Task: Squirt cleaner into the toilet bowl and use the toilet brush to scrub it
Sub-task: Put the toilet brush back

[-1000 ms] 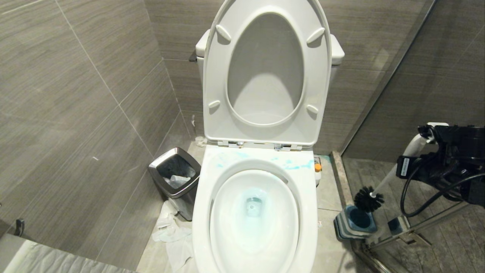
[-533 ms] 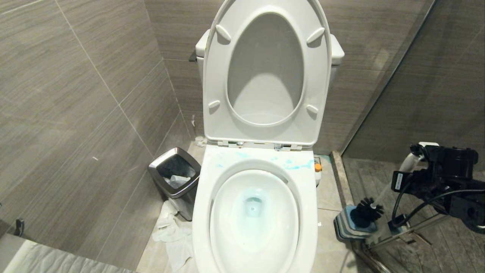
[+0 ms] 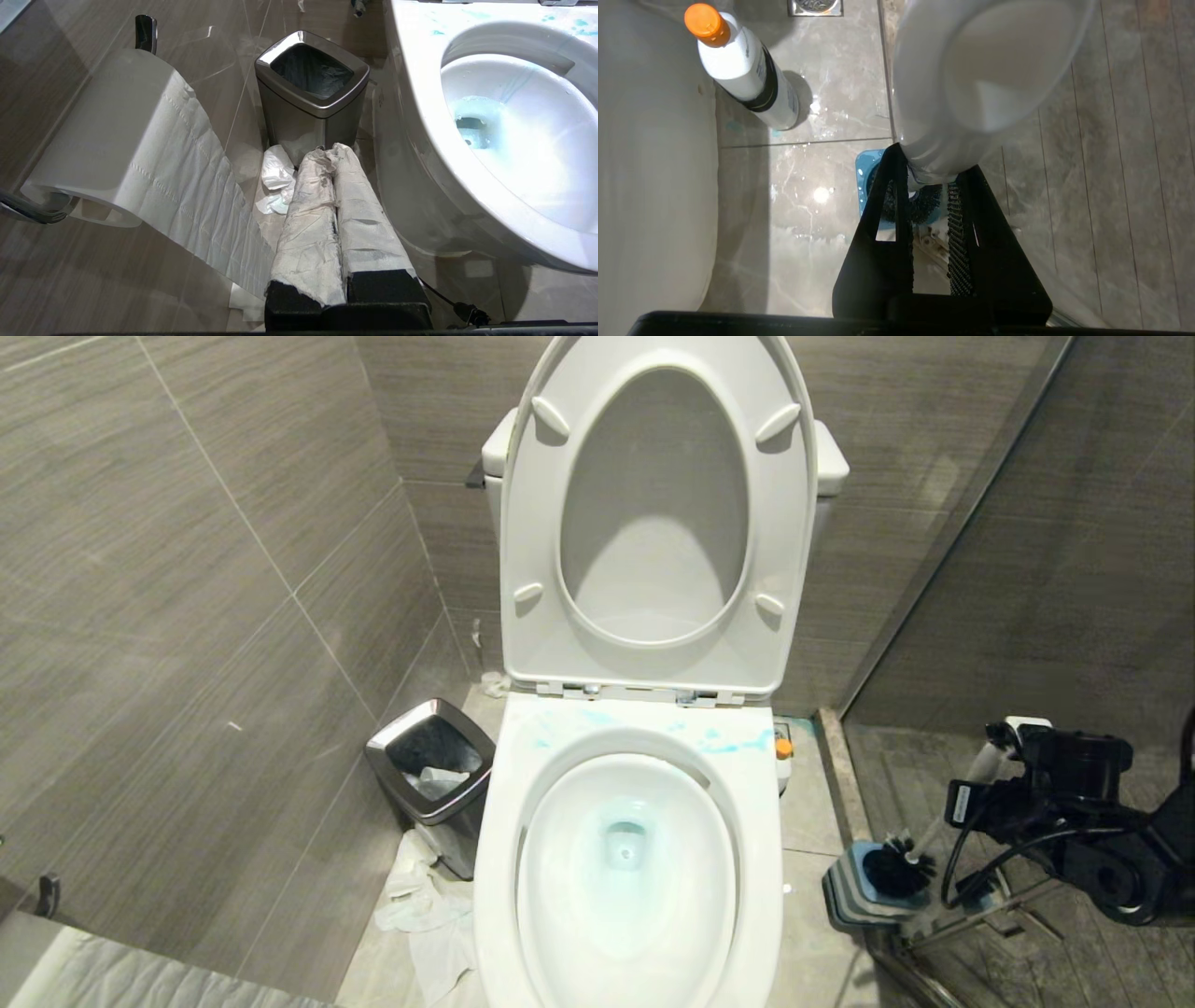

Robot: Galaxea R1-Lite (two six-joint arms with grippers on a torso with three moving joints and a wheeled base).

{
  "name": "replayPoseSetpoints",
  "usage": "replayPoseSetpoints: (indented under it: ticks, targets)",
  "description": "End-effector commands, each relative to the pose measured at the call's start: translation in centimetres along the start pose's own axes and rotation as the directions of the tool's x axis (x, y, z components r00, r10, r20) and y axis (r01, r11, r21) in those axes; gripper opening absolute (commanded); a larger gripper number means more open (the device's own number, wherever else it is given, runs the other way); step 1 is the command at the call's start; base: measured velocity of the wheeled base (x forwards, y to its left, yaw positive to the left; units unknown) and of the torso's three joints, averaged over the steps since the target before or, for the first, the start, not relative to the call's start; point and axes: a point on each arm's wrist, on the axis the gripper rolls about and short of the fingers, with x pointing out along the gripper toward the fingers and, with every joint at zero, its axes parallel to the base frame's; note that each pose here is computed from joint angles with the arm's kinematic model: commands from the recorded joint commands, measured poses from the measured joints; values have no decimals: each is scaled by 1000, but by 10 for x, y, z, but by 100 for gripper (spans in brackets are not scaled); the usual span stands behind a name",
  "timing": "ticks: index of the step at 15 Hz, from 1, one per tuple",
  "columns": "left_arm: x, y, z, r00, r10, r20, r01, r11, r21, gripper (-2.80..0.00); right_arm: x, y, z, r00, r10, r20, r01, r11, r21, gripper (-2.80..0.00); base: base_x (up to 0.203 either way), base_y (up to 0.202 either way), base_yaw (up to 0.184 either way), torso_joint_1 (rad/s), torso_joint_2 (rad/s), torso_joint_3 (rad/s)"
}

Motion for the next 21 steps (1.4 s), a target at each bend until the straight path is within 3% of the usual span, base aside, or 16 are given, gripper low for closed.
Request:
replayPoseSetpoints:
  ticks: [1,12,13,16,21]
  targets:
    - [0,0,0,1000,0,-1,0,1000,0,-280,11,1,-16,999,-3,-42,3,1000,-8,-280,0,0,0,0,0,0]
    - [0,0,-1,1000,0,-3,0,1000,0,-280,11,1,-30,996,22,-92,-24,999,-27,-280,0,0,0,0,0,0]
    - [0,0,0,1000,0,-1,0,1000,0,-280,11,2,-29,996,24,-90,-27,999,-32,0,0,0,0,0,0,0]
    - [0,0,-1,1000,0,-3,0,1000,0,-280,7,2,-25,993,81,-80,-84,996,-27,0,0,0,0,0,0,0]
    - [0,0,0,1000,0,-2,0,1000,0,-280,-11,0,-7,995,93,-22,-94,995,-28,0,0,0,0,0,0,0]
